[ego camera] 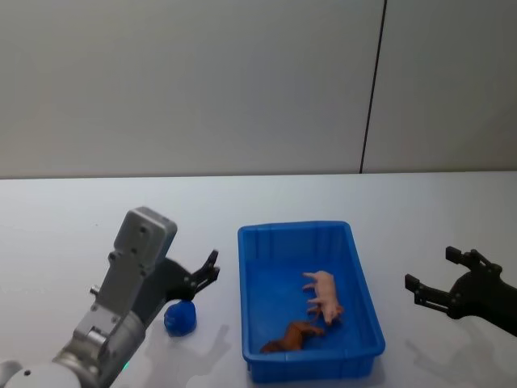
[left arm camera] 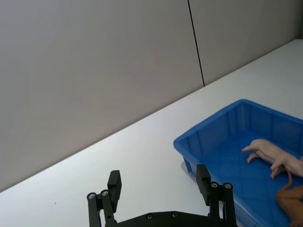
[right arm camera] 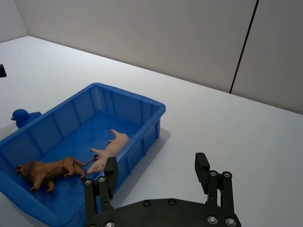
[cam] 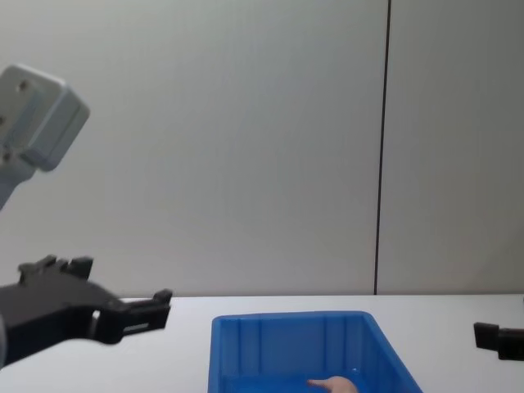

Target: Pick up the two dolls from the table and place them into the box.

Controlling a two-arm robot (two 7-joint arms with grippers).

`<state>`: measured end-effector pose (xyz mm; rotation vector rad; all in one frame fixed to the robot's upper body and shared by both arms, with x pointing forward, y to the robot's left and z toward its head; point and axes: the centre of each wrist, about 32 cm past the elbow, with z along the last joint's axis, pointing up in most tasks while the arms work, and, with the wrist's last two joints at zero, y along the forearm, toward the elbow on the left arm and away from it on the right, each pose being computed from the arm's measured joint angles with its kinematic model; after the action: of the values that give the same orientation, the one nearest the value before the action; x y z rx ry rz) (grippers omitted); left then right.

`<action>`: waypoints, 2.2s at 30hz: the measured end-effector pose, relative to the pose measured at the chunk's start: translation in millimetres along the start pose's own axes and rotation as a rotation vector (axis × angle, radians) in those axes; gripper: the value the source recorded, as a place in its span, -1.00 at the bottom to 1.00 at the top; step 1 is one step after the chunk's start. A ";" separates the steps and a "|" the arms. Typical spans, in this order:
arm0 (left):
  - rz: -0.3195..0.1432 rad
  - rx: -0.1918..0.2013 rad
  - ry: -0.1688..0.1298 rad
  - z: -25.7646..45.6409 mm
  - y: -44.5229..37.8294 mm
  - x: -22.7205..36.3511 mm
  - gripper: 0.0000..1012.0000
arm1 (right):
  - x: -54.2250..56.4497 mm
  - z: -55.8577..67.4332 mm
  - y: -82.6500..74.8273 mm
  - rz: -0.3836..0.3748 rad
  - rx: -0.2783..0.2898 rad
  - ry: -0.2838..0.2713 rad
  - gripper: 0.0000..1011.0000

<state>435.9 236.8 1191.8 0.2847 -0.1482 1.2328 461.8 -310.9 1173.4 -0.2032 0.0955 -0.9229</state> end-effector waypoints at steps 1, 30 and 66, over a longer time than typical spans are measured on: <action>0.000 0.006 0.002 -1.0 1.3 0.4 0.98 | 0.0 0.0 -0.1 0.000 0.000 0.000 0.98; -0.054 0.146 0.110 -53.9 4.0 14.4 0.98 | 0.7 -0.4 -1.3 -0.002 -0.001 -0.001 0.98; -0.135 0.186 0.175 -93.2 -23.0 23.1 0.09 | 0.7 -0.5 -1.3 -0.002 -0.001 -0.001 0.98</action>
<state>461.2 278.1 1105.8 0.3407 0.1354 1.1329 461.1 -312.3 1173.2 -0.2053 0.0947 -0.9252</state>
